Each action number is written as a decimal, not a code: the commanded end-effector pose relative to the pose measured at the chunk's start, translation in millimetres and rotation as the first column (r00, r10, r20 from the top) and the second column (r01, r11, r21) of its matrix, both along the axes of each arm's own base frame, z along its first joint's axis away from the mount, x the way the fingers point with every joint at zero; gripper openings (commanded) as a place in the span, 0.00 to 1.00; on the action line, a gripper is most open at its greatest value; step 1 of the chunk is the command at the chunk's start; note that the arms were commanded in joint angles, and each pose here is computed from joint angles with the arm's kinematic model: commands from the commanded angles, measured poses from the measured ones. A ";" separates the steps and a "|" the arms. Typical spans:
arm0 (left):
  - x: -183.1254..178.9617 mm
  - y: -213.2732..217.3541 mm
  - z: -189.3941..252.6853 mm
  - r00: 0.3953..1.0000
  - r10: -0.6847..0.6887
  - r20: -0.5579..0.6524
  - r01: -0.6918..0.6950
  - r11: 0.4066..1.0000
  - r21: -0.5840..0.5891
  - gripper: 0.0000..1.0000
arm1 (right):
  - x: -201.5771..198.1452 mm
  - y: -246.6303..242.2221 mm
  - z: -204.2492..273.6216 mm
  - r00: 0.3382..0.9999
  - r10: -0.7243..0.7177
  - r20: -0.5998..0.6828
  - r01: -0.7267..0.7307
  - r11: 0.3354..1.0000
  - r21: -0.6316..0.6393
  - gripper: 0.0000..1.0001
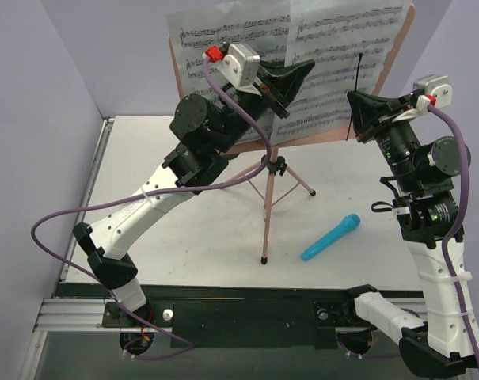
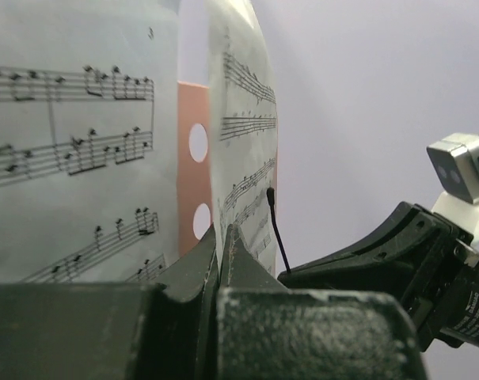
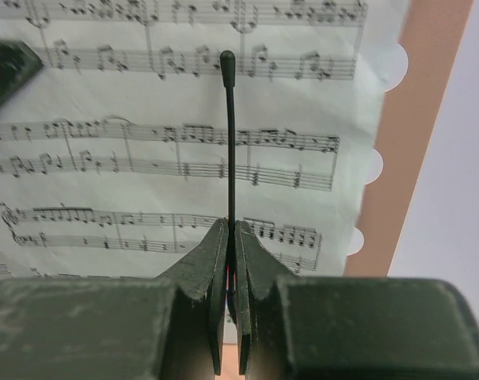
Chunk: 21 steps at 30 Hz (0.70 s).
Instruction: Set up the instrument practice props
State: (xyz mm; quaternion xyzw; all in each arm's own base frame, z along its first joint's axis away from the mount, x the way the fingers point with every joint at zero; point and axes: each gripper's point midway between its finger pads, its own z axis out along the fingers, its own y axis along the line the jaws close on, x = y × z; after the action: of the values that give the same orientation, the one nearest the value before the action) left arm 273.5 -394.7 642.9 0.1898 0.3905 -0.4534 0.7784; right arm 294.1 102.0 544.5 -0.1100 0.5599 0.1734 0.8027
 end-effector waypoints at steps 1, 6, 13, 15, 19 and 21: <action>-7.7 2.7 11.9 0.999 0.023 0.040 -0.024 1.000 0.012 0.00 | -19.1 4.0 22.8 0.994 0.044 0.099 -0.044 0.999 0.002 0.00; -11.4 -5.3 11.8 0.999 0.025 0.047 -0.026 0.999 0.027 0.00 | -19.7 4.2 22.4 0.994 0.046 0.100 -0.046 0.999 0.003 0.00; -11.6 -17.1 10.7 0.999 0.014 0.049 -0.016 0.999 0.038 0.00 | -21.3 3.8 23.9 0.993 0.045 0.106 -0.046 0.999 0.002 0.00; -10.8 -20.0 9.7 0.999 0.009 0.049 -0.011 0.999 0.041 0.00 | -22.1 3.6 24.7 0.993 0.045 0.109 -0.046 0.999 0.003 0.00; -9.3 -24.8 7.0 0.999 0.000 0.045 -0.002 0.999 0.044 0.00 | -23.6 3.2 24.9 0.993 0.045 0.111 -0.046 0.999 0.003 0.00; -8.8 -27.1 6.4 0.999 -0.004 0.045 0.002 0.999 0.048 0.00 | -23.6 3.7 25.5 0.993 0.046 0.112 -0.047 0.999 0.004 0.00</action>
State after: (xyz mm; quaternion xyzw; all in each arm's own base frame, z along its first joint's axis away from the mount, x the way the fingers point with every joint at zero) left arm 270.2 -427.6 632.9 0.2233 0.3990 -0.4367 0.7748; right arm 290.8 102.3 544.5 -0.1135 0.5566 0.1743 0.8043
